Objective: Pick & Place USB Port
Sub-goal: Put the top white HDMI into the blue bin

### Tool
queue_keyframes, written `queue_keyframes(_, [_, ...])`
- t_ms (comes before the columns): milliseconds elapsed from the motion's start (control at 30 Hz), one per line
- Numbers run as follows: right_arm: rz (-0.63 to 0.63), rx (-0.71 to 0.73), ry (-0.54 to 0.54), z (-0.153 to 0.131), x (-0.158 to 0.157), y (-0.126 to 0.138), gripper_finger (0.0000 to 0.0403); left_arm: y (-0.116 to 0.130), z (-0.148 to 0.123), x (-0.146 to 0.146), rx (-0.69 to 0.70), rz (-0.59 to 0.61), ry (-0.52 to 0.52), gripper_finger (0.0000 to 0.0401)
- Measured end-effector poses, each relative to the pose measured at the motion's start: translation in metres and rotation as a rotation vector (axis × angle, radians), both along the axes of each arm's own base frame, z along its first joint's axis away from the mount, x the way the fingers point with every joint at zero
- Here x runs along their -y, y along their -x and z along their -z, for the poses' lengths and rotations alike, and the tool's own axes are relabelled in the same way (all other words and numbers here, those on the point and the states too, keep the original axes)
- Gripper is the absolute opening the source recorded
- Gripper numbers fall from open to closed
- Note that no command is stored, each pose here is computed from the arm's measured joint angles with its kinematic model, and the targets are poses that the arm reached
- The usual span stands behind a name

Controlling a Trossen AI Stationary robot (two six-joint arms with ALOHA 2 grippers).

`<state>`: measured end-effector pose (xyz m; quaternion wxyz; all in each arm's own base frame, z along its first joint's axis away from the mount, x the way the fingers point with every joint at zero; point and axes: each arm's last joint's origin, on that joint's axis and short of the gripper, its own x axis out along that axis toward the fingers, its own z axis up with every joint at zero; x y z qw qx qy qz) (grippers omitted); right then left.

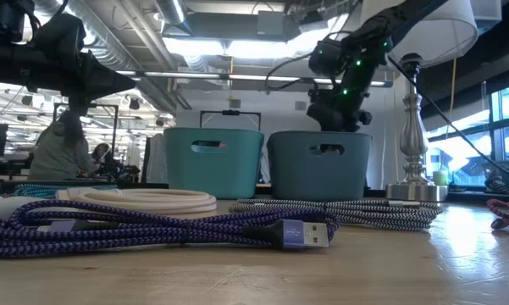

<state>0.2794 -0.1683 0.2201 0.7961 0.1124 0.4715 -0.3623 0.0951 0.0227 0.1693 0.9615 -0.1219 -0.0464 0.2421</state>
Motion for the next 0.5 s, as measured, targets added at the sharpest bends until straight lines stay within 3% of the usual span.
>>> queue_keyframes(500, [-0.176,0.218,0.101,-0.072,-0.08,0.009,0.009,0.0,0.0,0.0,0.0,-0.001,0.0,0.0006])
